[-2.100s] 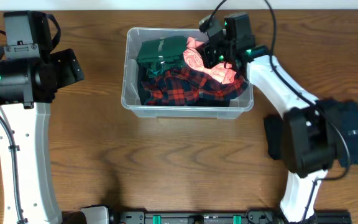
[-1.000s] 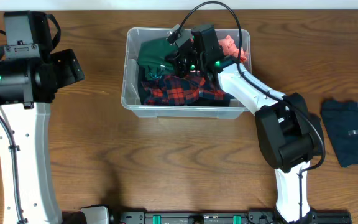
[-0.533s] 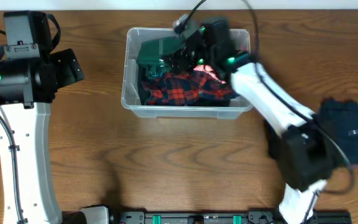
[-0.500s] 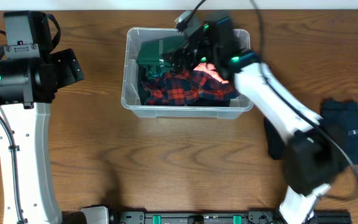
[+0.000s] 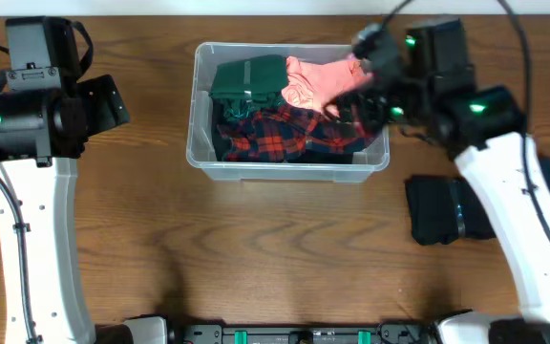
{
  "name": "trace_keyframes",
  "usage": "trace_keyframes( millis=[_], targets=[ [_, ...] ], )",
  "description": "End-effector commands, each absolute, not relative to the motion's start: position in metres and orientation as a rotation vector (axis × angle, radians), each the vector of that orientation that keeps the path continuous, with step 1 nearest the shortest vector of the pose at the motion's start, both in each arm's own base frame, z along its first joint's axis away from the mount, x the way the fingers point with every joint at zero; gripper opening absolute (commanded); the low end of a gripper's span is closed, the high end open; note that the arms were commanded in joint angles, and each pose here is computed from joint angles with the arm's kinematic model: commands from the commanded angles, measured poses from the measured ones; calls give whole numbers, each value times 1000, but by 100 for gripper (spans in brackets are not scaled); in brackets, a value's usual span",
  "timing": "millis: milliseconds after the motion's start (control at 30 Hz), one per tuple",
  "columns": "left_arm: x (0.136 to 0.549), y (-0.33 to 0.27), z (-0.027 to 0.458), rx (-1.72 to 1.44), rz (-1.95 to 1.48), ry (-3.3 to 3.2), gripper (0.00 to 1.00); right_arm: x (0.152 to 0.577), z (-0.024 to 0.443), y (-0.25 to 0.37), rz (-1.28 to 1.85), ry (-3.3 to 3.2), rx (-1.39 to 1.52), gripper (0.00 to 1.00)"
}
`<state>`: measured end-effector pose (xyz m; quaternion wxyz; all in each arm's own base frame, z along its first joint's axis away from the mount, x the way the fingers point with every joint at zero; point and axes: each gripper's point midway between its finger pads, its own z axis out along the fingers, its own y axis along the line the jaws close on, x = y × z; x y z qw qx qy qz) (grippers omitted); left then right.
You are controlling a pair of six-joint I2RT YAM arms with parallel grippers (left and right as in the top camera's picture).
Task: Pack container
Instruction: 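Spread and tuck the pink shirt inside the bin with the right gripper, then move the right gripper to the folded black garment and grasp it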
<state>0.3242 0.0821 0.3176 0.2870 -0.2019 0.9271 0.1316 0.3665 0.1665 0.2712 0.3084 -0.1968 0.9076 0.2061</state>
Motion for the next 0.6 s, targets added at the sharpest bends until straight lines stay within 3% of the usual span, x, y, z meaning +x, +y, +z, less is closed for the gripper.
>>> trace_keyframes(
  millis=[0,133,200,567],
  targets=[
    [323,85,320,-550,366,2467,98,359,265,100,374,2545,-55,99],
    [323,85,320,-550,366,2467,98,324,237,22,89,2664,616,99],
    [323,85,320,-550,367,2468,98,309,224,1,8,2662,816,99],
    [323,85,320,-550,367,2468,98,250,146,-39,-38,2556,1260,99]
  ],
)
